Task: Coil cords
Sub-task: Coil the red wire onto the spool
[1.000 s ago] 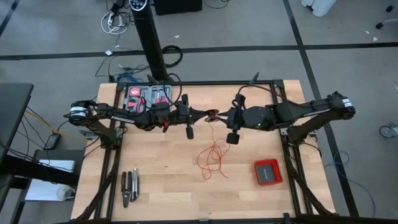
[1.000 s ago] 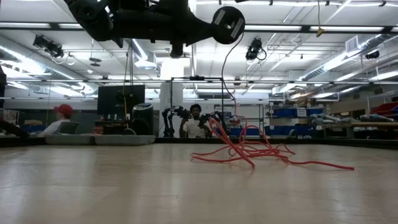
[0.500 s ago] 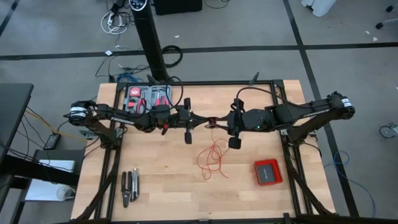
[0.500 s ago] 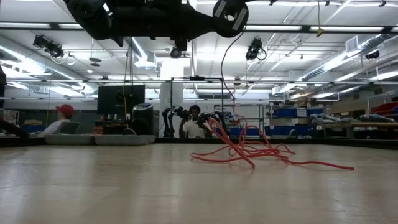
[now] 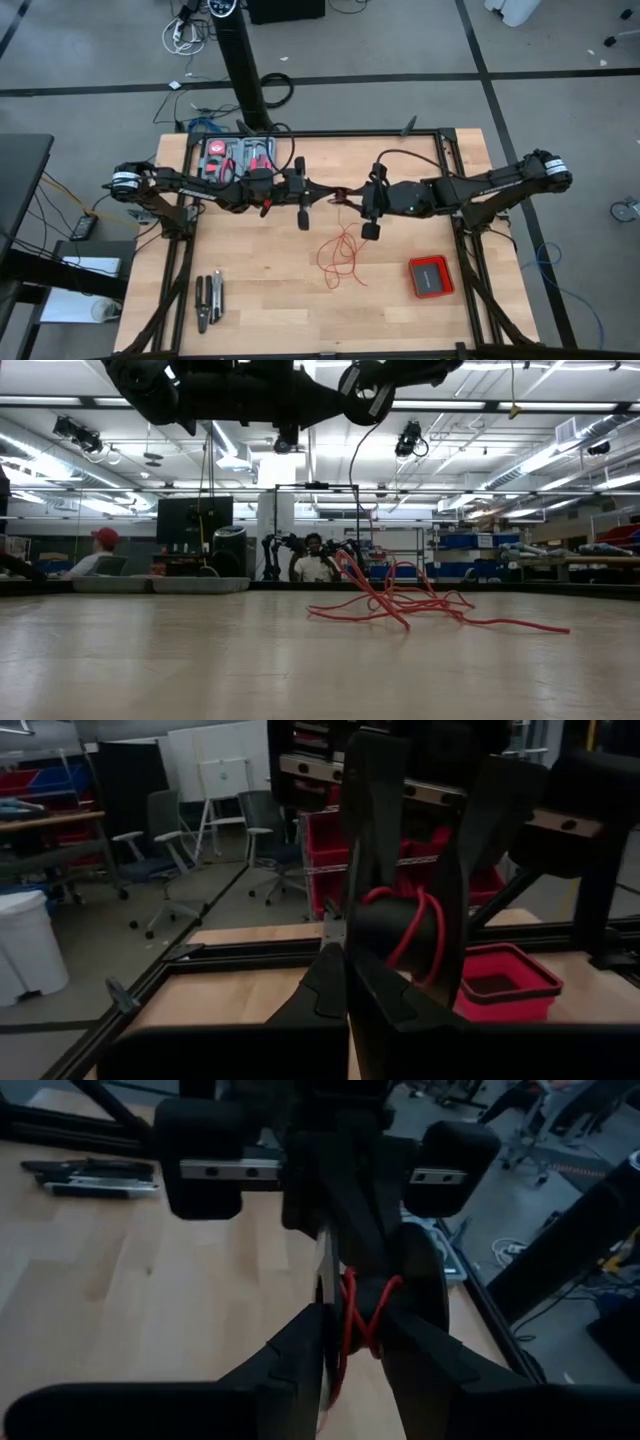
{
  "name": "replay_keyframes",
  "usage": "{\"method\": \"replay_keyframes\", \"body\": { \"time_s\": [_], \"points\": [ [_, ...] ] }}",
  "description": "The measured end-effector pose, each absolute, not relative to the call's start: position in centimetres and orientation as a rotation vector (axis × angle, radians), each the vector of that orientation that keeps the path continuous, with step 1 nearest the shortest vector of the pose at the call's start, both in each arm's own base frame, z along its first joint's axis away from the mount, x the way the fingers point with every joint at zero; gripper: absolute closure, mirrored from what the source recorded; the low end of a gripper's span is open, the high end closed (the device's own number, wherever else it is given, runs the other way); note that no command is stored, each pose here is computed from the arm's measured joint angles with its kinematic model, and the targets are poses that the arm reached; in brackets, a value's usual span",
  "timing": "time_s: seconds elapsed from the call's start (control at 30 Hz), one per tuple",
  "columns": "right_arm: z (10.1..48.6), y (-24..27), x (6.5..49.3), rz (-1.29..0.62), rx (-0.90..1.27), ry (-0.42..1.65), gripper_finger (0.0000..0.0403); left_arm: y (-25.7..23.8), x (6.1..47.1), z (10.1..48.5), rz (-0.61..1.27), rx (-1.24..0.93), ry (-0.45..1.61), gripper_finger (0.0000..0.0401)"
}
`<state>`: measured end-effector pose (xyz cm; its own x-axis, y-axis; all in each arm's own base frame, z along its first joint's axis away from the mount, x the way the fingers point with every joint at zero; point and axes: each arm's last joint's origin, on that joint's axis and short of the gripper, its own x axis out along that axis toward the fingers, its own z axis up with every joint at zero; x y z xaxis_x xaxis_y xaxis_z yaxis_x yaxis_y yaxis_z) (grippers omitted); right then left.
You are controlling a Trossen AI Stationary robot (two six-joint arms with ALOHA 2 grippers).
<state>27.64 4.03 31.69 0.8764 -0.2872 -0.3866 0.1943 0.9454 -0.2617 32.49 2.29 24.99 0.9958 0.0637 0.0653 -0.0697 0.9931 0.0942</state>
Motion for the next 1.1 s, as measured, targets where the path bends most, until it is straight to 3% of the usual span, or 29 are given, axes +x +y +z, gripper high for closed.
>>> {"method": "replay_keyframes", "body": {
  "time_s": [0.5,0.7,0.87,0.97,1.1],
  "points": [
    [31.4,2.8,27.8,-0.28,-0.204,0.461,0.031,2.5,32.5,24.8,0.164,0.098,-0.038,0.04],
    [31.4,2.7,27.8,-0.264,-0.229,0.473,0.0387,2.6,32.5,24.9,0.169,0.101,-0.042,0.04],
    [31.3,2.7,27.8,-0.261,-0.226,0.477,0.0396,2.6,32.5,24.8,0.165,0.125,-0.031,0.0399],
    [31.3,2.8,27.8,-0.261,-0.226,0.48,0.0398,2.6,32.5,24.8,0.165,0.128,-0.025,0.0379],
    [31.2,3.0,27.8,-0.28,-0.247,0.479,0.04,2.6,32.4,25.1,0.158,0.128,-0.021,0.032]
  ]
}}
